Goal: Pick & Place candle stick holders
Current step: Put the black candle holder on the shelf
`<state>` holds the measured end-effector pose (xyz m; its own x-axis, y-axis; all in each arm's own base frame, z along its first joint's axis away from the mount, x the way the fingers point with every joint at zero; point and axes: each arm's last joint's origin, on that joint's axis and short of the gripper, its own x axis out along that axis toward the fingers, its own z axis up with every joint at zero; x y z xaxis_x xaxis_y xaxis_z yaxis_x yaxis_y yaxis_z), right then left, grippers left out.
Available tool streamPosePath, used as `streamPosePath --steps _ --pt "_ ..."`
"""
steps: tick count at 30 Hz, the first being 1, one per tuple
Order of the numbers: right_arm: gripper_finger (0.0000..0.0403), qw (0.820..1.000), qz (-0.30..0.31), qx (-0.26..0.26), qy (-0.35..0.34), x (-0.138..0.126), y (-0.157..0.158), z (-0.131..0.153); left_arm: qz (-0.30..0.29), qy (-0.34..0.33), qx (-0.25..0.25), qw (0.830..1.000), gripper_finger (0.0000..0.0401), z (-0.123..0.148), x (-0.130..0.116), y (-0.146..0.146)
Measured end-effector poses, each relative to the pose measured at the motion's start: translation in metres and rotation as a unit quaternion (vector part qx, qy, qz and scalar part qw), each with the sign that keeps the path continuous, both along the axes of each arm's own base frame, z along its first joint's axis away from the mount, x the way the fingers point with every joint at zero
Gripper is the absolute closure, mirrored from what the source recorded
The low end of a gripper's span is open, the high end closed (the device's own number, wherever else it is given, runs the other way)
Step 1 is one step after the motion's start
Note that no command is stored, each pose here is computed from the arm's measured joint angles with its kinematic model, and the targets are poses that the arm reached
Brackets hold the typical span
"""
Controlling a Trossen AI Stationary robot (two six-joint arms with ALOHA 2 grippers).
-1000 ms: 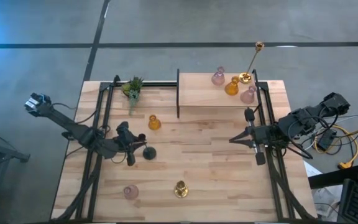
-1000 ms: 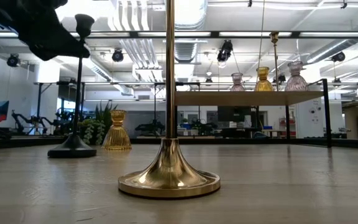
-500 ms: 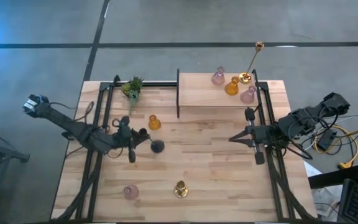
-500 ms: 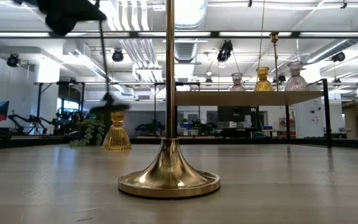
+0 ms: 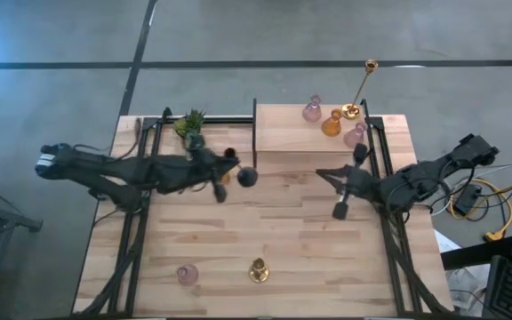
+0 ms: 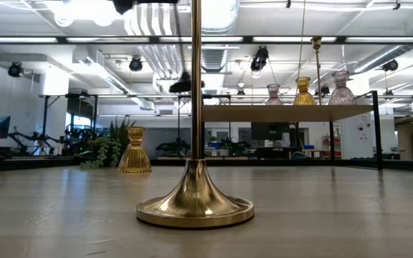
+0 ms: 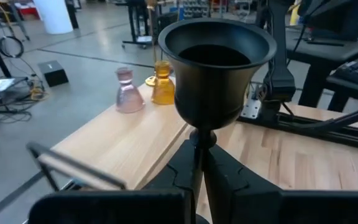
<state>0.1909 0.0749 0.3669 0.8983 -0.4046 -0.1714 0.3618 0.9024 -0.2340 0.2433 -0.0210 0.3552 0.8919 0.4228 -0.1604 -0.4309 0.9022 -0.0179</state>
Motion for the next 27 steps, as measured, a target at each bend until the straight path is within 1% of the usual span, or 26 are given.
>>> streamPosePath --steps 6,8,12,19,22,27 --pt "0.0394 0.997 -0.062 -0.033 -0.016 0.024 0.010 -0.006 0.008 0.010 0.023 1.000 0.0385 0.019 0.043 0.009" --pt "0.0394 0.995 -0.087 -0.042 -0.018 0.030 0.010 -0.008 0.001 0.008 0.031 0.999 0.0385 0.027 0.056 0.009" --pt "0.0380 0.992 -0.114 -0.039 -0.023 0.041 0.009 -0.013 -0.011 0.004 0.043 0.999 0.0385 0.039 0.074 0.009" --pt "0.0309 0.988 -0.150 -0.030 -0.032 0.060 -0.002 -0.020 -0.012 0.006 0.050 0.999 0.0385 0.045 0.091 0.010" --pt "0.0281 0.985 -0.164 -0.030 -0.035 0.067 -0.008 -0.022 -0.027 0.002 0.045 0.999 0.0385 0.047 0.095 0.011" --pt "0.0253 0.983 -0.178 -0.027 -0.034 0.074 -0.015 -0.025 -0.035 -0.001 0.044 0.998 0.0385 0.048 0.098 0.011"
